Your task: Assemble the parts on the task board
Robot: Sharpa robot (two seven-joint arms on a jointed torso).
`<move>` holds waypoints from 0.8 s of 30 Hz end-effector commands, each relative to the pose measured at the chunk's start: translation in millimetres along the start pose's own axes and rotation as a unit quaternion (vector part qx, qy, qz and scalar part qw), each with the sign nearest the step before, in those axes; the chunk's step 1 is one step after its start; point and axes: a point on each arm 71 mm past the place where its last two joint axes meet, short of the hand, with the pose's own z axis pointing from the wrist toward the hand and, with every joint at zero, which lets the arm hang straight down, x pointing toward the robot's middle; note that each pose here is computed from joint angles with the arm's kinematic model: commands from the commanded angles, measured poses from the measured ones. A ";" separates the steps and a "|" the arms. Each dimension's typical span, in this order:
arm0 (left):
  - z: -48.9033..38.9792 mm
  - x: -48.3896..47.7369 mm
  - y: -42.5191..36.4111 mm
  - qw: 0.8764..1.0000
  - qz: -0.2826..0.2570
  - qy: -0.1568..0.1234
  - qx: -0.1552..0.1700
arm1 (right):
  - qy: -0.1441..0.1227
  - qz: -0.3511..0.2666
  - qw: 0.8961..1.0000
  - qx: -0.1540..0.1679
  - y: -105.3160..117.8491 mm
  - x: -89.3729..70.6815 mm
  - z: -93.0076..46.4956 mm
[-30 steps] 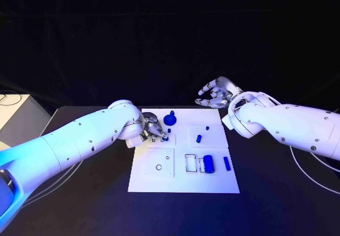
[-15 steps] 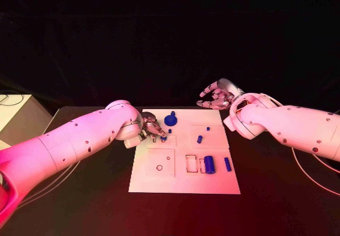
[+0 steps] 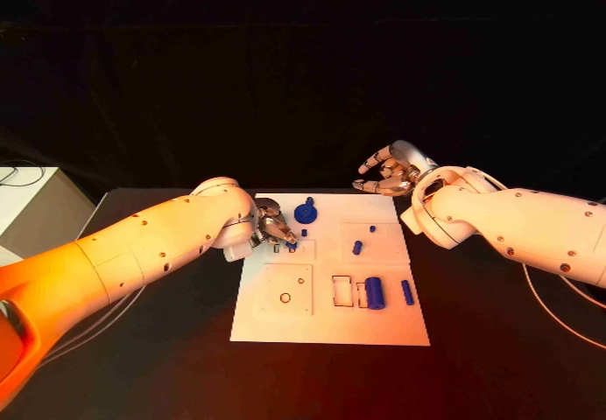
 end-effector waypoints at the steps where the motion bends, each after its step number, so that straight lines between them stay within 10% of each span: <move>1: 0.3 -1.1 -1.9 1.000 0.025 -0.012 -0.005 | 0.007 -0.003 1.000 -0.001 0.1 1.4 -0.1; 24: 3.9 5.0 -6.5 0.999 0.047 0.006 -0.011 | 0.007 -0.002 1.000 -0.001 0.0 1.7 -0.1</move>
